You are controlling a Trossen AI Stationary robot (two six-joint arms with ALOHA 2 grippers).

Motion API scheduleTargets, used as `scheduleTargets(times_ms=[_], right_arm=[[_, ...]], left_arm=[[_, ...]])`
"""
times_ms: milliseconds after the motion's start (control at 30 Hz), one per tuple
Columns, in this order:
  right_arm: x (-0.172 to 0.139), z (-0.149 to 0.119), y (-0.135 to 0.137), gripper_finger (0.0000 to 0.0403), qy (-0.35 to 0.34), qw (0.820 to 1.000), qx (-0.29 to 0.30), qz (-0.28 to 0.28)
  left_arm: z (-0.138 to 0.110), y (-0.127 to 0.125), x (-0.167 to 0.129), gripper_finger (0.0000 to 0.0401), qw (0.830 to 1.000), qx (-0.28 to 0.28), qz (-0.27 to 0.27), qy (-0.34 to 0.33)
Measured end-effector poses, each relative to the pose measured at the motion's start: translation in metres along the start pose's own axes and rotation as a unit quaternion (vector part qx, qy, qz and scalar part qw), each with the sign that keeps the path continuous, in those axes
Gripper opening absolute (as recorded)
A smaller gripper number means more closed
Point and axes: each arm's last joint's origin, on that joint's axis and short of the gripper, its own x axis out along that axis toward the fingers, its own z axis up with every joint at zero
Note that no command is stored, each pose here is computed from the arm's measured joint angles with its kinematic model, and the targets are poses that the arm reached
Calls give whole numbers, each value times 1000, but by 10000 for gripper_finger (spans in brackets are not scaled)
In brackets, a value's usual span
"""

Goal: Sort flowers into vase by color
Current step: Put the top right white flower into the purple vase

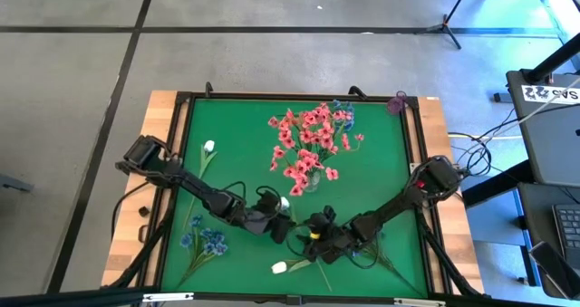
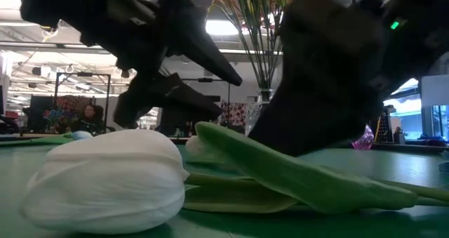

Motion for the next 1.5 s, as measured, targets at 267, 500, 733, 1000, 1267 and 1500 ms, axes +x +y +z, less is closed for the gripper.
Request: scheduleTargets(times_ms=[267,500,733,1000,1267,1500], right_arm=[[17,-4,-1,191,-12,998,-67,14],[21,-4,-5,157,-40,997,-71,-17],[30,16,-11,174,12,999,-17,30],[40,31,-23,213,24,999,8,32],[44,34,-29,113,17,999,26,18],[34,43,-23,17,28,997,33,59]], left_arm=[[10,-20,-34,178,999,29,-24,21],[23,-32,-92,178,997,59,-7,42],[31,-41,-124,178,998,52,-21,-18],[28,-42,-129,178,997,56,-15,-53],[25,-43,-133,178,993,71,-6,-93],[19,-45,-138,178,990,93,-12,-100]])
